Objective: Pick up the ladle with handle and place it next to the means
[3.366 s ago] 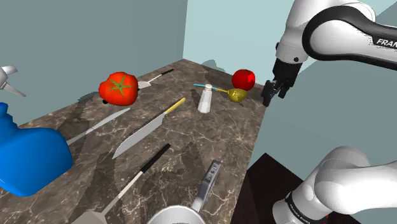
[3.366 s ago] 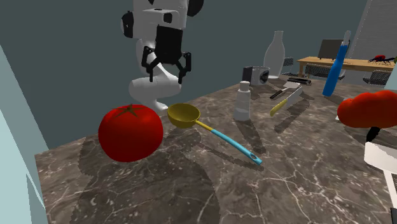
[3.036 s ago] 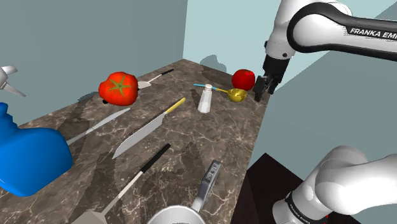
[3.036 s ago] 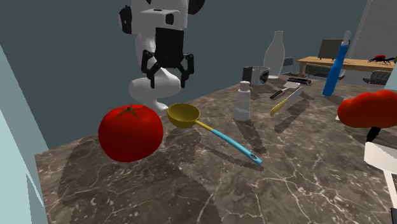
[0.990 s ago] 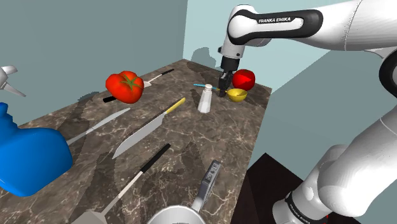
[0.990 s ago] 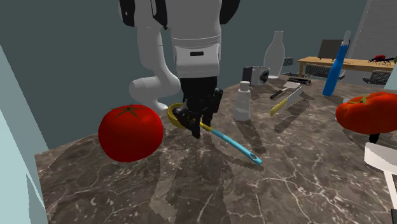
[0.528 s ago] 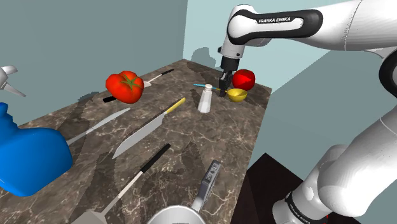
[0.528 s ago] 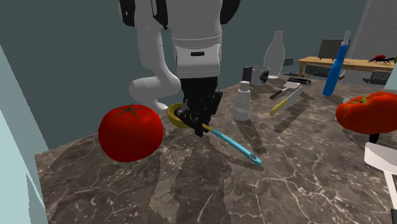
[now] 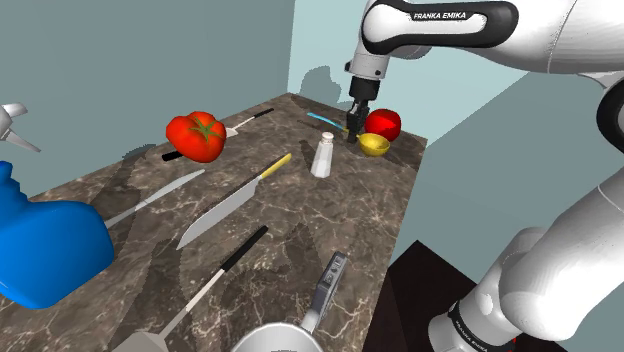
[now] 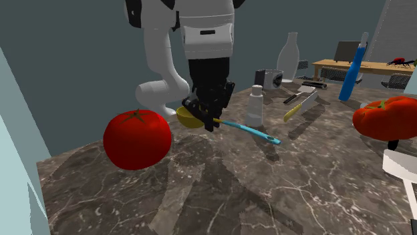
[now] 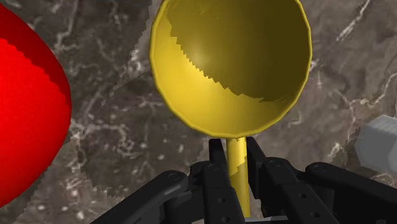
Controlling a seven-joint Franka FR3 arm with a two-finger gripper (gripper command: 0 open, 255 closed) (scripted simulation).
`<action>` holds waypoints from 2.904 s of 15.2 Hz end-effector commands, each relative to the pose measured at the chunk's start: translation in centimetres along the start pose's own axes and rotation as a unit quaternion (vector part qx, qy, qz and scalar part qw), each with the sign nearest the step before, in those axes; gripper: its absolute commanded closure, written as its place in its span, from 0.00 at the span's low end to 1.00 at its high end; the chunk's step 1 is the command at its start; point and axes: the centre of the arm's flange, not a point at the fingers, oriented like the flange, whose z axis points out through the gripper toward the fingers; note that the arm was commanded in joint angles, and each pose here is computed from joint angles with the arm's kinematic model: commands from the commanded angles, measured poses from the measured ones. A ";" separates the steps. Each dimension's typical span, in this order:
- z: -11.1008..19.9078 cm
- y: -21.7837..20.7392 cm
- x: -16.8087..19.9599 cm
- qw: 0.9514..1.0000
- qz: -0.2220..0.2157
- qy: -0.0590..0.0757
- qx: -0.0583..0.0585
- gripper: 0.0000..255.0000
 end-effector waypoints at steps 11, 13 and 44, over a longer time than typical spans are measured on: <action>-6.2 -0.9 -0.5 1.000 0.000 0.000 0.000 1.00; -7.2 -1.1 -0.6 1.000 0.000 0.000 0.000 1.00; -1.0 -30.0 18.1 1.000 0.000 0.000 0.000 1.00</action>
